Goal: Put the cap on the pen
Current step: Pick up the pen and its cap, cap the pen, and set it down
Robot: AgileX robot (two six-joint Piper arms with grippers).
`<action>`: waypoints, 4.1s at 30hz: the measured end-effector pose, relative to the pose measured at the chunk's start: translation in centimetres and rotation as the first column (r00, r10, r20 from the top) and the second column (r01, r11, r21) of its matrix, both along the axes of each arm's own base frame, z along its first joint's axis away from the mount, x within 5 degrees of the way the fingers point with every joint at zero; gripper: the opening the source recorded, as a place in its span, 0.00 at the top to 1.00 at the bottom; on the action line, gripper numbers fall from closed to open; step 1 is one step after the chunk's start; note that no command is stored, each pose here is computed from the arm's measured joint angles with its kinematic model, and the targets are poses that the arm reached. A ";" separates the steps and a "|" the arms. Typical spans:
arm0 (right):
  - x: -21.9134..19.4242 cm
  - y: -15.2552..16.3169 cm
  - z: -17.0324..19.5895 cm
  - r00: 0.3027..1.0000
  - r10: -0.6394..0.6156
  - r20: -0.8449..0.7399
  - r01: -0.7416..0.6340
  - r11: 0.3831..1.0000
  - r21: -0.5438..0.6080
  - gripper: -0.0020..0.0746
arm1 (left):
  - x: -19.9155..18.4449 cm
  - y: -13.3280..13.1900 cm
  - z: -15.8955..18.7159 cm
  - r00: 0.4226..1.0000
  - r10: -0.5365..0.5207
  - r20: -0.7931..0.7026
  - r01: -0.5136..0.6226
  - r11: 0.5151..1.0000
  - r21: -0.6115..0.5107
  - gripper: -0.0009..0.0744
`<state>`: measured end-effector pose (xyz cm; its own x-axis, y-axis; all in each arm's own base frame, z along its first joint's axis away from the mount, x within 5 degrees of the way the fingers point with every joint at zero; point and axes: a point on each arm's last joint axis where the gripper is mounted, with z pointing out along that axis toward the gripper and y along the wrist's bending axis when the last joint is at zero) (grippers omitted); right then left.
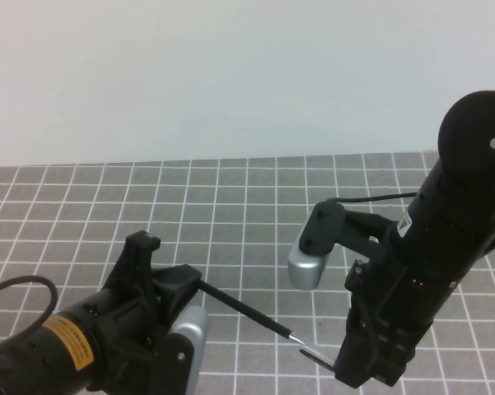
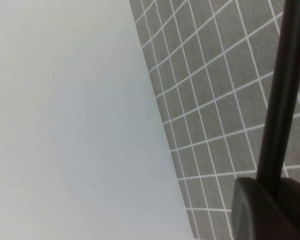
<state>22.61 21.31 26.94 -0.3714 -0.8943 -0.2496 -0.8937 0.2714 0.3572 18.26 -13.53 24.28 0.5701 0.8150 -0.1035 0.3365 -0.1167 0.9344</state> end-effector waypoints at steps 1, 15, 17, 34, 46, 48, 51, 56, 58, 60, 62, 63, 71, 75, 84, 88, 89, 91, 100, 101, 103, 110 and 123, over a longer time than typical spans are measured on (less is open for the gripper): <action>0.0 0.0 0.0 1.000 0.002 0.001 -0.002 1.000 0.001 0.98 | 0.0 0.0 0.0 1.000 0.000 0.000 0.000 1.000 0.000 0.93; 0.2 0.2 0.6 0.999 0.038 0.033 -0.039 0.999 0.027 0.98 | 0.0 0.0 0.0 1.000 0.007 -0.016 -0.008 1.000 -0.024 0.93; 0.4 0.3 1.0 0.998 0.037 0.048 -0.039 0.999 0.036 0.98 | 0.0 -0.1 0.0 1.000 0.004 -0.014 -0.004 1.000 -0.024 0.93; 0.6 0.6 1.7 0.996 0.046 0.073 -0.050 0.997 0.060 0.98 | -0.8 -1.3 0.3 0.997 -0.073 0.018 0.074 0.996 -0.046 0.93; 0.8 0.5 1.7 0.996 0.041 0.082 -0.046 0.998 0.052 0.98 | -0.9 -2.4 -0.7 0.993 -0.120 0.008 0.120 0.993 -0.003 0.93; 0.8 0.5 1.7 0.996 0.041 0.083 -0.046 0.998 0.052 0.98 | -0.8 -2.4 -0.8 0.993 -0.120 0.008 0.120 0.993 -0.003 0.93; 0.8 0.5 1.7 0.996 0.037 0.085 -0.042 0.998 0.053 0.98 | -0.8 -2.4 -0.7 0.993 -0.120 0.011 0.120 0.993 -0.005 0.93; 0.9 0.5 1.7 0.995 0.029 0.097 -0.035 0.998 0.057 0.98 | -0.8 -2.4 -0.6 0.993 -0.119 0.015 0.119 0.993 -0.011 0.93; 1.0 0.6 1.7 0.994 0.025 0.104 -0.032 0.998 0.061 0.98 | -0.8 -2.4 -0.6 0.993 -0.119 0.015 0.119 0.993 -0.011 0.93; 1.1 0.6 1.7 0.993 0.020 0.112 -0.028 0.997 0.065 0.98 | -0.8 -2.4 -0.6 0.993 -0.120 0.018 0.120 0.993 -0.013 0.93; 1.2 0.7 1.7 0.993 0.017 0.118 -0.025 0.997 0.068 0.98 | -0.8 -2.4 -0.6 0.993 -0.119 0.017 0.119 0.993 -0.015 0.93; 1.2 0.7 1.7 0.993 0.013 0.119 -0.022 0.997 0.069 0.98 | -0.8 -2.4 -0.6 0.993 -0.118 0.015 0.118 0.993 -0.017 0.93; 1.8 1.2 0.2 0.997 0.011 0.080 -0.015 0.999 0.049 0.98 | -0.8 -2.5 -0.6 0.994 -0.110 0.002 0.110 0.993 -0.038 0.93; 1.8 1.1 0.1 0.997 0.014 0.077 -0.017 0.999 0.042 0.98 | -0.8 -2.5 -0.6 0.994 -0.111 0.000 0.111 0.993 -0.041 0.93; 2.2 1.3 1.0 0.994 0.017 0.108 -0.023 0.998 0.052 0.98 | -0.8 -2.4 -0.7 0.994 -0.106 -0.016 0.105 0.994 -0.035 0.93; 2.5 1.6 2.1 0.990 0.015 0.139 -0.026 0.997 0.077 0.98 | -1.6 -3.3 -0.7 0.988 -0.156 -0.015 0.155 0.987 -0.040 0.95; 2.5 1.6 2.3 0.990 0.014 0.140 -0.025 0.997 0.079 0.98 | -2.0 -3.7 -0.7 0.983 -0.185 -0.007 0.184 0.982 -0.036 0.97; 2.6 1.6 2.3 0.989 0.015 0.144 -0.025 0.997 0.070 0.98 | -2.3 -4.0 -0.7 0.979 -0.205 -0.002 0.205 0.978 -0.036 0.98; 2.8 1.3 1.8 0.991 0.003 0.132 -0.006 1.000 0.022 0.98 | -1.8 -3.8 -0.3 0.993 -0.115 -0.033 0.108 0.982 -0.154 0.98; 2.8 1.3 1.8 0.991 0.003 0.132 -0.006 1.000 0.022 0.98 | -1.8 -3.7 -0.2 0.994 -0.107 -0.037 0.099 0.981 -0.165 0.97; 2.8 1.3 1.8 0.991 0.004 0.133 -0.006 1.000 0.020 0.98 | -1.7 -3.7 -0.2 0.995 -0.093 -0.046 0.083 0.980 -0.181 0.91; 3.3 0.6 1.5 0.982 0.015 0.188 -0.003 0.998 -0.063 0.98 | -1.2 -3.3 0.3 0.997 0.002 -0.082 -0.027 0.951 -0.307 0.50; 7.4 -0.9 0.6 0.878 0.014 0.478 0.061 0.988 -0.139 0.98 | 0.5 -1.1 2.0 0.952 0.306 0.004 -0.267 0.837 -0.478 0.65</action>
<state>30.02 20.42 27.52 -0.2617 -0.9267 -0.2695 -0.9379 0.3101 -0.1556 18.74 -14.61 26.29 0.3406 0.8098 -0.4778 0.2112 0.4293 0.8781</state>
